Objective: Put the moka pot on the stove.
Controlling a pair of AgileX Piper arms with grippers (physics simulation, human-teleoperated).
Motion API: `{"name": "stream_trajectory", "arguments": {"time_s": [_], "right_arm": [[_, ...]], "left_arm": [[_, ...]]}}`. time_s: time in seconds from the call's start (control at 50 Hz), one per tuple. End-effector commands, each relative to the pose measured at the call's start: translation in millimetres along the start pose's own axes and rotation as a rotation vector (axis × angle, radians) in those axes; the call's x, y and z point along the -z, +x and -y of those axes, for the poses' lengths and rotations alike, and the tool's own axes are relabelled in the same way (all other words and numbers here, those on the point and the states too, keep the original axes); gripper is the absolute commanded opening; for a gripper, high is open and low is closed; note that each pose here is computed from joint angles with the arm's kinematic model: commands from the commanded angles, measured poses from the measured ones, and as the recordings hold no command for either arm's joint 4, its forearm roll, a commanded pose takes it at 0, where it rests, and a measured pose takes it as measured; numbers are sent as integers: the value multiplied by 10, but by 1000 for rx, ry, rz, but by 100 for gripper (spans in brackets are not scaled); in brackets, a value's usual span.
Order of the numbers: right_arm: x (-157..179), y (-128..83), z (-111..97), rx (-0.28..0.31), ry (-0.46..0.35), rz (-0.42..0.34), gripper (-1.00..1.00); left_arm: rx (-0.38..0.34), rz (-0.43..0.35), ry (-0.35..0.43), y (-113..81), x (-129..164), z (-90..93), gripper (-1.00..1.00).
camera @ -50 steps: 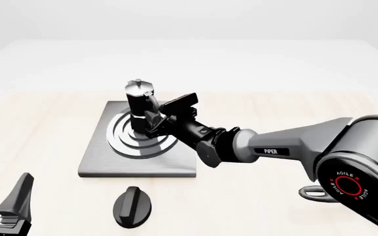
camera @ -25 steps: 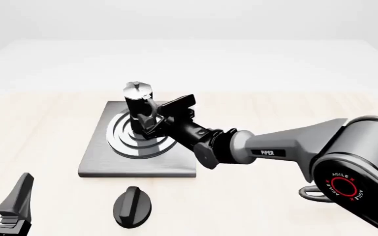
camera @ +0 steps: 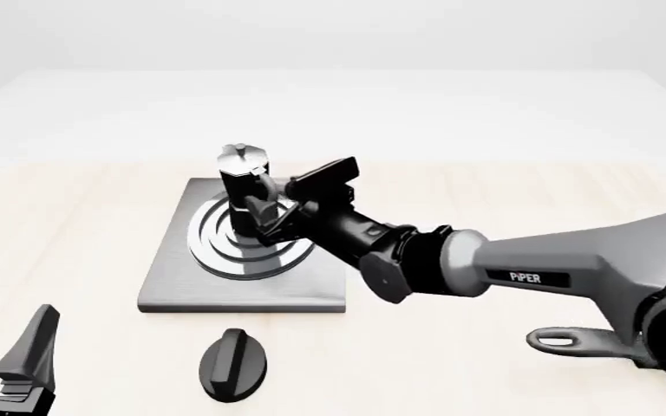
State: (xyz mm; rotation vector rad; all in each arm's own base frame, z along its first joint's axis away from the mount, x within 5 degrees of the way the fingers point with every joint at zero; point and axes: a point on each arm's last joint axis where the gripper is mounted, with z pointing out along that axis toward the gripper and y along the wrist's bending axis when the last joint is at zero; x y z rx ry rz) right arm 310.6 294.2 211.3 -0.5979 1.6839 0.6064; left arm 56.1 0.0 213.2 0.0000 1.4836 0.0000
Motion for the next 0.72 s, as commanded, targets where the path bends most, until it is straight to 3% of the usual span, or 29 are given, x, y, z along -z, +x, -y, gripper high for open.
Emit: {"name": "stream_trajectory", "arguments": {"time_s": [0.02, 0.36, 0.72], "right_arm": [[279, -150, -9, 10, 0, 15, 100], [676, -451, 37, 28, 14, 79, 100], [969, -510, 257, 46, 81, 94, 100]], "left_arm": [[0, 0, 0, 0, 0, 0, 100], [0, 0, 0, 0, 0, 0, 100], [0, 0, 0, 0, 0, 0, 100]]}}
